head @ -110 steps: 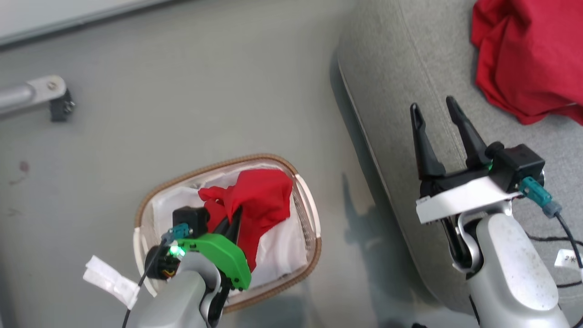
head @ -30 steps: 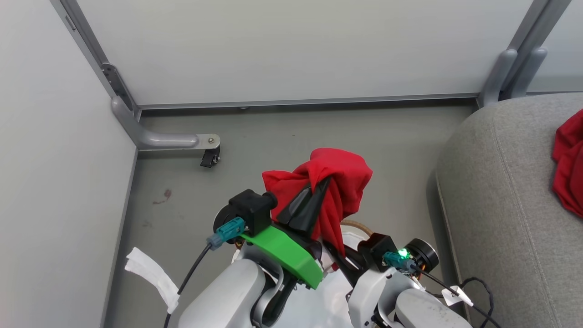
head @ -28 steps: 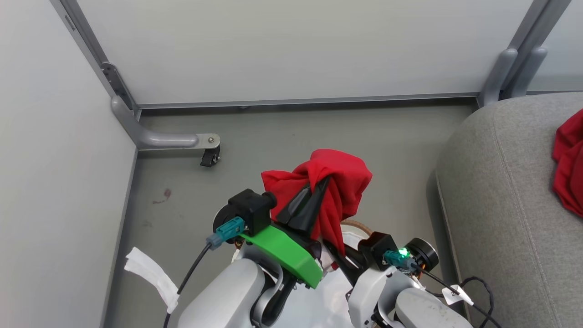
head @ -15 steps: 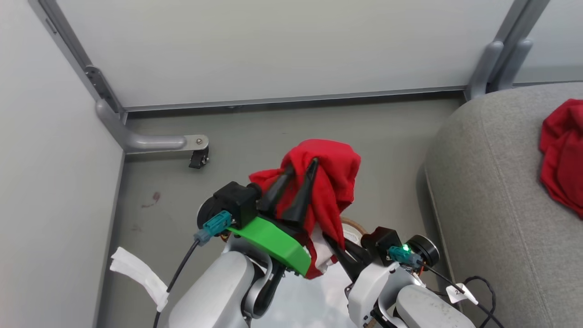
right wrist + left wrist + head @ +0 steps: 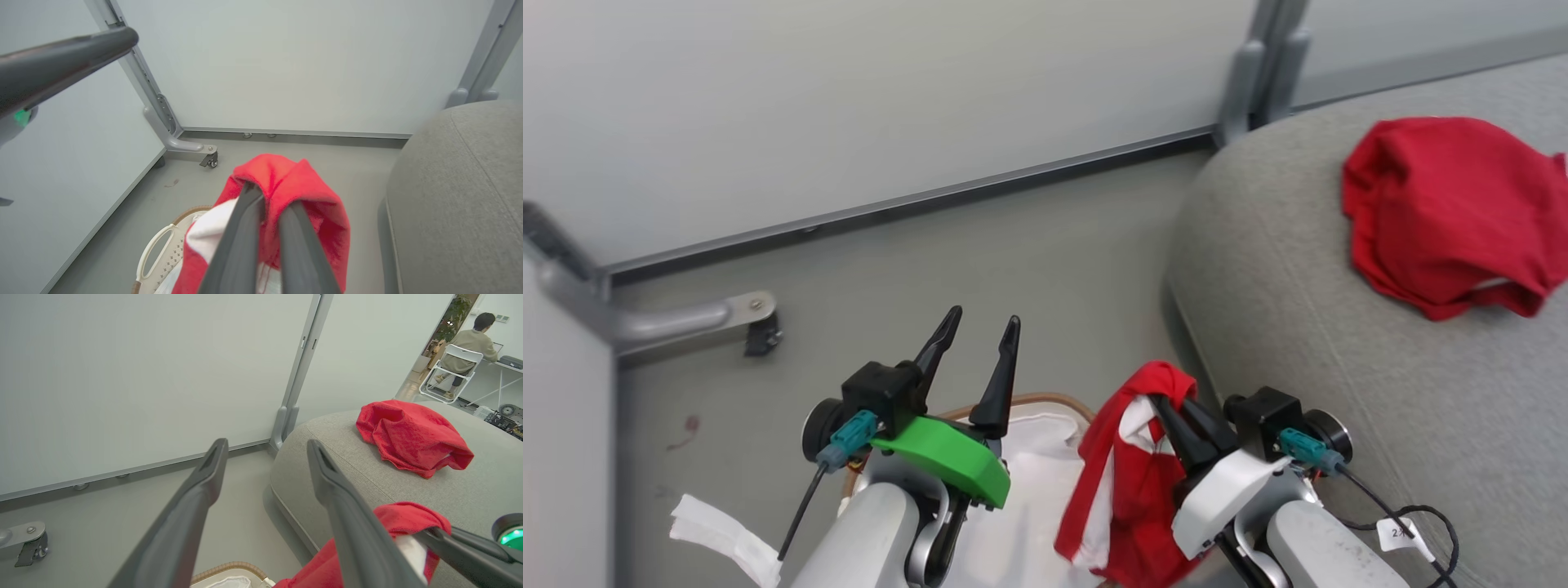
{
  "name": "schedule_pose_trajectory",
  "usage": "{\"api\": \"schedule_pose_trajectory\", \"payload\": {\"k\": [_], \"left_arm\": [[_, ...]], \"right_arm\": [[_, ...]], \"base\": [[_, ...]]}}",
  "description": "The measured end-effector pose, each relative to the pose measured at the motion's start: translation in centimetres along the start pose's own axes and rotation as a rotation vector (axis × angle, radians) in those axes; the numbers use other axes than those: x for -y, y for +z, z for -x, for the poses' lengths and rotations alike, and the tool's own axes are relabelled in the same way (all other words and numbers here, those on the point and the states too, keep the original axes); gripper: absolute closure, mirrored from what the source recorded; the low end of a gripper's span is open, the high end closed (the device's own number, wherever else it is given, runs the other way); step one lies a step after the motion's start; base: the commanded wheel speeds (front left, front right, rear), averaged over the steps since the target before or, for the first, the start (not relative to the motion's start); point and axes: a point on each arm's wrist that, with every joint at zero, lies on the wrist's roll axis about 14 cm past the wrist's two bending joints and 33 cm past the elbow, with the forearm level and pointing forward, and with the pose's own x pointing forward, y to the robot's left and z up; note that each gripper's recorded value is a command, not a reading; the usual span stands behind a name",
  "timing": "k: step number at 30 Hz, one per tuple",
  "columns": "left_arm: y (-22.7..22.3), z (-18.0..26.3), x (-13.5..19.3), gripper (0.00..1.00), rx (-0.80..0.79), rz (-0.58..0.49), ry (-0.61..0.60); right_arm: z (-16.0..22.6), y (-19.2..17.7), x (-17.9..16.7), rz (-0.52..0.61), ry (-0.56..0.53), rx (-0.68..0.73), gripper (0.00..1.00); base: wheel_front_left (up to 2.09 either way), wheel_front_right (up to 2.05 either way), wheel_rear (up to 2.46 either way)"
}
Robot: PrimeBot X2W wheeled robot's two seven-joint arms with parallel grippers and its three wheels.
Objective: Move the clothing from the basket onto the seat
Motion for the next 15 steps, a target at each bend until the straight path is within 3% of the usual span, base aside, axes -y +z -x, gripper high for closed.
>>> {"api": "schedule_pose_trajectory", "payload": {"k": [15], "left_arm": [[-3.9,-3.3,7.3,0.0,-0.09,0.041,-0.232]], "right_arm": [[7.6,5.5,8.8,0.1,-0.332,0.156,1.0]], "base": [[0.0,0.0,0.0]]}}
